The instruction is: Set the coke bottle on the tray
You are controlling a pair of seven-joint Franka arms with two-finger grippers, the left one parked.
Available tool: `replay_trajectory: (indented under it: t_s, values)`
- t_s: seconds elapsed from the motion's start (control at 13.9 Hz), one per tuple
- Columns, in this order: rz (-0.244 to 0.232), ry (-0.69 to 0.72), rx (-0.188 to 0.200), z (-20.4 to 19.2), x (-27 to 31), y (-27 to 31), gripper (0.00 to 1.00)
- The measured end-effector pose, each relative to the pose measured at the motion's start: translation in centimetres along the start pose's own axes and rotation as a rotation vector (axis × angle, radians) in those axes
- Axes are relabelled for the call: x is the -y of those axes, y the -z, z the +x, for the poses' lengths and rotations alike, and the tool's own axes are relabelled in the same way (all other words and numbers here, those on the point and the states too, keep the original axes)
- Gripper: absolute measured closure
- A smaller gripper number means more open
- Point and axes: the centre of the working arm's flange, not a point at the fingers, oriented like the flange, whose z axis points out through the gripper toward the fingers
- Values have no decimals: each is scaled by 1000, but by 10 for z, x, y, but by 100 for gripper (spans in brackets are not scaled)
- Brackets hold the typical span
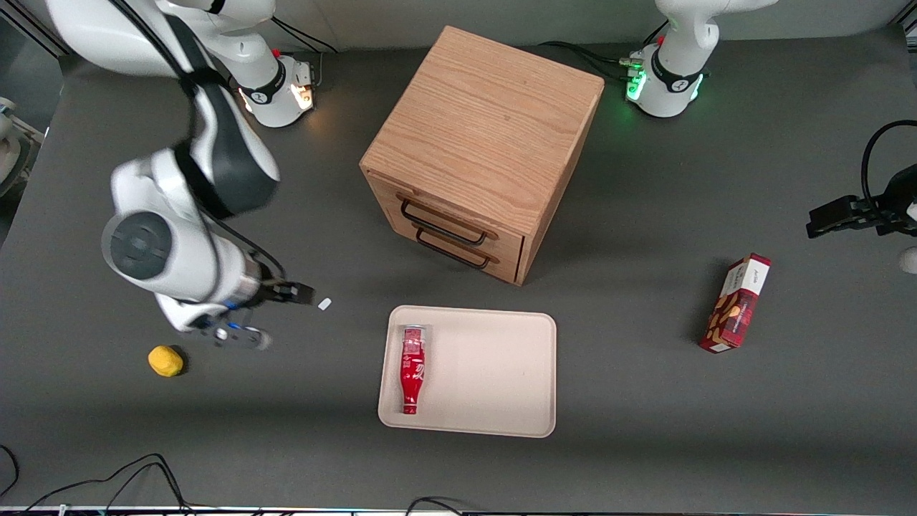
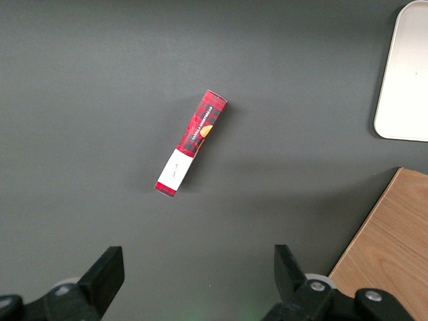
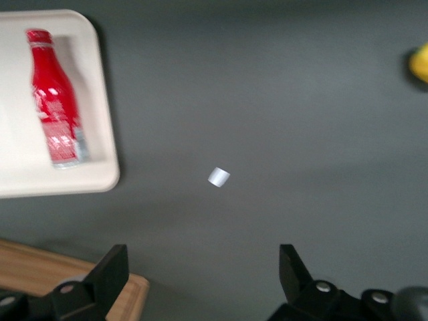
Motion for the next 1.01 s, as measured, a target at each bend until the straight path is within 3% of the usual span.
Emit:
replay_trajectory:
  t_s: [0.22, 0.43, 0.72, 1.01]
  values:
    - [-7, 50, -25, -36, -67, 39, 0]
    - [-31, 54, -27, -67, -107, 79, 0]
    - [26, 66, -19, -76, -141, 112, 0]
    - [36, 96, 11, -77, -149, 113, 0]
